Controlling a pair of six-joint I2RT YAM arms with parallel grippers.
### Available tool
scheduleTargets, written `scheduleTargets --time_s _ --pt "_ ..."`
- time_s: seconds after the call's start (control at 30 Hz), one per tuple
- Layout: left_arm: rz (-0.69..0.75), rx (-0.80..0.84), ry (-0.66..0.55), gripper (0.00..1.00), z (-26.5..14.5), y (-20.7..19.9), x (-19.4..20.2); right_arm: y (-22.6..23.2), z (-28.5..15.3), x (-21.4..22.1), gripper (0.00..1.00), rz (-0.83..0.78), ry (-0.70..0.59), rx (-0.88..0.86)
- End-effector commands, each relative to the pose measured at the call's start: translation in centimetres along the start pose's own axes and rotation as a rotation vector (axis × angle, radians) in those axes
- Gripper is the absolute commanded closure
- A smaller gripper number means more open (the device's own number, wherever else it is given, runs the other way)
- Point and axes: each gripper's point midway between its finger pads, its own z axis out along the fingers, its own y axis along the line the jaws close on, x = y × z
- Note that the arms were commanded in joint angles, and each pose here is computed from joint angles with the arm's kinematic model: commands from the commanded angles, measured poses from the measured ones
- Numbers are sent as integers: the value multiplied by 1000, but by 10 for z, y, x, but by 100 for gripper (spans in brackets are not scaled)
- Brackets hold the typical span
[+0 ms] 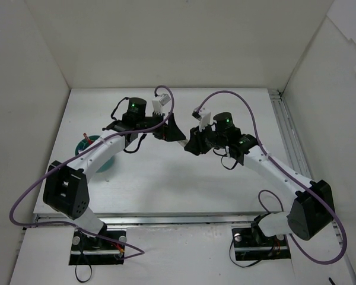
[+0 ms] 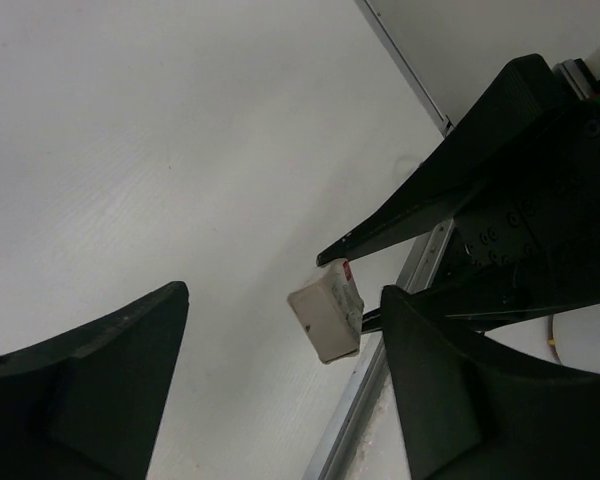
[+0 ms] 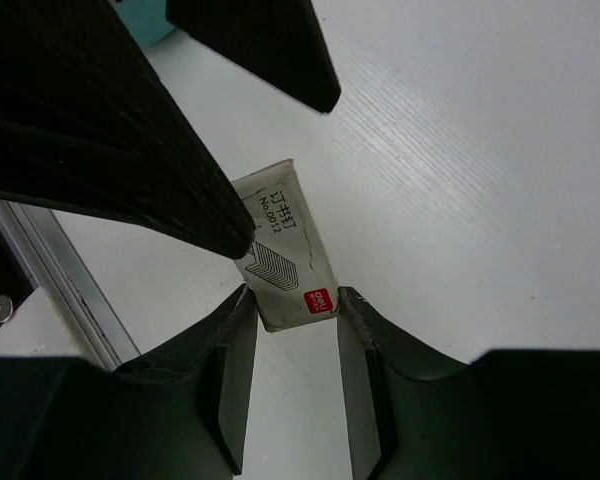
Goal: Sort the stationery into containers
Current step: Pick up the stationery from the center of the board.
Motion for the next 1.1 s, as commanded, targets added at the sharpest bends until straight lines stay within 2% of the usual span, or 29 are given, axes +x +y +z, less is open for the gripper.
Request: scheduleTargets --time_s 0.0,0.03,0.07,0.13,0.17,0.2,0.23,0.3,0.43,0.5,0.57,0.6,0.7,0.8,0.87,0.9,1.0,1.07 --pt "109 51 -68 33 2 -32 -30 5 0 -33 93 -38 -108 11" --pt "105 55 -61 37 3 -32 -30 0 1 -34 93 -35 -111 39" --pt "102 62 -55 47 3 -33 -29 -2 2 -34 93 -34 -111 55" --pt "108 92 -41 54 6 -39 -27 -8 1 -37 92 -25 -122 101" --pt "106 94 -39 66 6 -39 -26 -10 0 -38 91 -24 -125 112" --pt "109 100 -41 72 6 -40 -27 -10 0 -40 91 -22 -133 118" --pt "105 109 -37 86 6 -41 -27 -11 0 -42 91 -25 -140 129" --pt "104 121 -35 100 7 -43 -28 -15 0 -44 90 -20 -148 154" --pt "117 133 -41 100 2 -49 -29 -23 -3 -49 88 -13 -170 216" --pt "115 126 -43 100 1 -49 -29 -24 -3 -49 78 -11 -173 224" --pt "117 106 -50 100 -1 -48 -30 -22 -5 -52 62 -5 -186 225" --pt "104 86 -55 100 -5 -43 -33 -22 -7 -53 44 -7 -190 226" --pt "78 9 -98 100 -26 -22 -43 -22 -10 -54 2 -4 -201 230" --pt "18 -151 -149 100 -57 20 -47 -25 -15 -52 2 6 -208 256" --pt "9 -262 -200 100 -87 33 -52 -30 -19 -49 2 8 -207 282" --pt "-7 -376 -238 100 -116 51 -52 -31 -21 -46 2 8 -205 289" --pt "-83 -588 -295 100 -169 84 -37 -41 -26 -39 2 20 -197 326" --pt "-100 -783 -388 100 -216 94 -37 -49 -27 -38 2 37 -196 342"
